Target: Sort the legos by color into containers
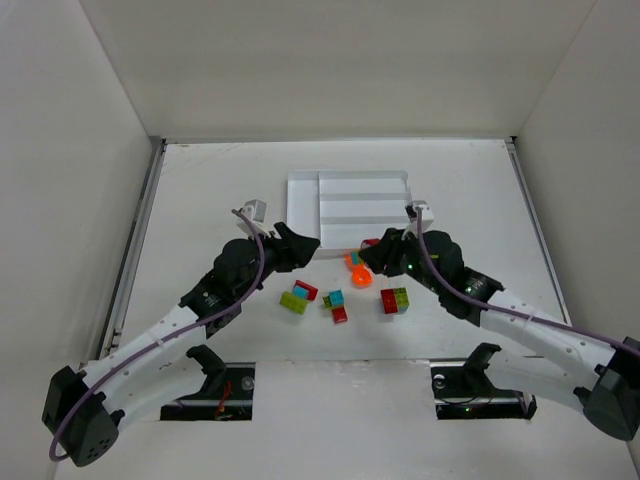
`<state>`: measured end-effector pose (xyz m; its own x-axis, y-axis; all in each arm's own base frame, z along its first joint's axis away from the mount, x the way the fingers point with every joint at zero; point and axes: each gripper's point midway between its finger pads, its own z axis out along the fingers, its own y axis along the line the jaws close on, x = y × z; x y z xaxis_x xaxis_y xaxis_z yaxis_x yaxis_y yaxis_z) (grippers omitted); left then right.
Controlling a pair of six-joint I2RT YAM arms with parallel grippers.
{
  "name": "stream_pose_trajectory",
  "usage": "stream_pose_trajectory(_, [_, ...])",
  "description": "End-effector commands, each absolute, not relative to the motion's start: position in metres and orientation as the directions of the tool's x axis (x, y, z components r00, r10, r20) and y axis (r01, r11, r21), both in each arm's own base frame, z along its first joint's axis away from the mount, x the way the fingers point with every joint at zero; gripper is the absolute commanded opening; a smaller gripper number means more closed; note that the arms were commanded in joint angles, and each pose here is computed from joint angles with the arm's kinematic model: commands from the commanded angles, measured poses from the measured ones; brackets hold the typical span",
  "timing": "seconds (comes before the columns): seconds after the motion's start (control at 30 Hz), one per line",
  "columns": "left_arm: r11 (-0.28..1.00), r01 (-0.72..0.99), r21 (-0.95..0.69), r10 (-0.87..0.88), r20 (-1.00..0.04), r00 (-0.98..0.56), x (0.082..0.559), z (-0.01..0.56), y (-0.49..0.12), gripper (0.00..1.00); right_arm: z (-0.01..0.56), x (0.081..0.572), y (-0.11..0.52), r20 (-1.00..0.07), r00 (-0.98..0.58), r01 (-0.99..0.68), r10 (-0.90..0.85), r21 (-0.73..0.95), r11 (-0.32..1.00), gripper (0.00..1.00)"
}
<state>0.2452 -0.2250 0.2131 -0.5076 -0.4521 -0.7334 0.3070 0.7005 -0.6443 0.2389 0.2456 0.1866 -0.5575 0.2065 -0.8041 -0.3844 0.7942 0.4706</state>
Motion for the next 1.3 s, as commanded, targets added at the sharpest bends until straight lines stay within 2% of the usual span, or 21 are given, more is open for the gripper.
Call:
stream_pose_trajectory(0.0, [0.545, 0.387, -0.743, -0.574, -0.668, -0.474, 0.247, 0.263, -0.242, 0.55, 0.26, 0.245, 0.28, -0.747, -0.527, -0.493, 0.404, 0.657, 0.571, 0.23])
stream_pose_trajectory(0.1, [0.466, 0.411, -0.783, -0.628, -0.62, -0.47, 0.244, 0.276, -0.246, 0.57, 0.286, 0.25, 0.29, -0.679, -0.539, -0.522, 0.499, 0.733, 0.436, 0.23])
stream_pose_trajectory(0.27, [0.374, 0.424, -0.825, -0.684, -0.554, -0.475, 0.241, 0.286, -0.246, 0.58, 0.297, 0.267, 0.297, -0.566, -0.596, -0.499, 0.569, 0.817, 0.29, 0.23])
stream_pose_trajectory(0.67, [0.303, 0.386, -0.871, -0.72, -0.475, -0.506, 0.249, 0.276, -0.252, 0.57, 0.301, 0.276, 0.31, -0.365, -0.716, -0.439, 0.595, 0.898, 0.023, 0.23])
stream_pose_trajectory(1.27, [0.224, 0.379, -0.898, -0.796, -0.393, -0.46, 0.269, 0.279, -0.243, 0.43, 0.291, 0.275, 0.324, -0.257, -0.783, -0.372, 0.567, 0.923, -0.095, 0.24])
